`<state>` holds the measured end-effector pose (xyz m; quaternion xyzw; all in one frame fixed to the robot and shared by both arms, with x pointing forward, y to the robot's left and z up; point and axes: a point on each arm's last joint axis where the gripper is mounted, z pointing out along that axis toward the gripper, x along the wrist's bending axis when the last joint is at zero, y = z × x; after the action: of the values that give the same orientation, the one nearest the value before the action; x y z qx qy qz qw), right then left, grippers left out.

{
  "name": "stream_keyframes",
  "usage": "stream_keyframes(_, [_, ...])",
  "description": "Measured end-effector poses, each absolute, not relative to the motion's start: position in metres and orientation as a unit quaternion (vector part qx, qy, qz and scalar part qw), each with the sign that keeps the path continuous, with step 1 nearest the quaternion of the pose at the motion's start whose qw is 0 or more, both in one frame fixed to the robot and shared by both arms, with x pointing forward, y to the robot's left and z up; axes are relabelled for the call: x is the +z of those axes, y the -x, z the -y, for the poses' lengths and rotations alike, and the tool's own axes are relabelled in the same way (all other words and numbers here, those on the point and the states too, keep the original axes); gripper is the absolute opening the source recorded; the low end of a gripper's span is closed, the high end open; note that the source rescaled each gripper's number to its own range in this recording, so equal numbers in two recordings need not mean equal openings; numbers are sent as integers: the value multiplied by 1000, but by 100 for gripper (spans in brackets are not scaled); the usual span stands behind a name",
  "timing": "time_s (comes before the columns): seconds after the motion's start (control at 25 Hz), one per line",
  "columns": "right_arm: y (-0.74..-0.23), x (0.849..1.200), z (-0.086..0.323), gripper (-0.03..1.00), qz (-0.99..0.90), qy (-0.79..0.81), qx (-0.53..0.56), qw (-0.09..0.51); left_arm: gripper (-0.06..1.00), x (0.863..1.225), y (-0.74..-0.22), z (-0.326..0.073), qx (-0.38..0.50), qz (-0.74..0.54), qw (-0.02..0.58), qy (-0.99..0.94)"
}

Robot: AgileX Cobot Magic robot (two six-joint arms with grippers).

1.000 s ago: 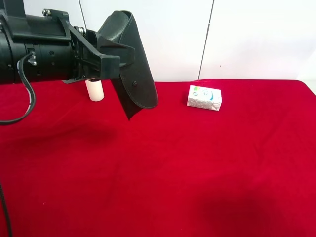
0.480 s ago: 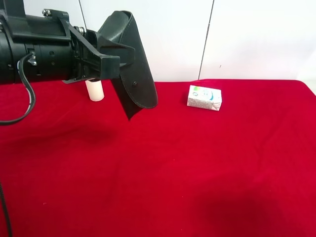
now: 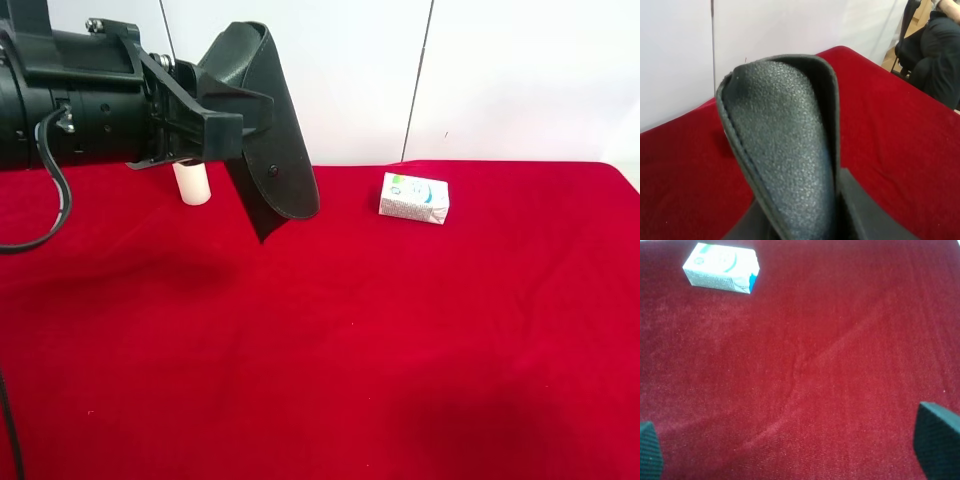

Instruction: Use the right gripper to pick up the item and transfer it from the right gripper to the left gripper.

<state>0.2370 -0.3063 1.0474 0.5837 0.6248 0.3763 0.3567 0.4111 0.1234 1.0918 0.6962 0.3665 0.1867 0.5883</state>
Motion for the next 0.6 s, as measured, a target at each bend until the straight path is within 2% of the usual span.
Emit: stream_keyframes(0.6, [-237, 1047, 306, 100, -625, -584, 376, 357, 1, 1092, -411, -123, 188, -365, 588, -698])
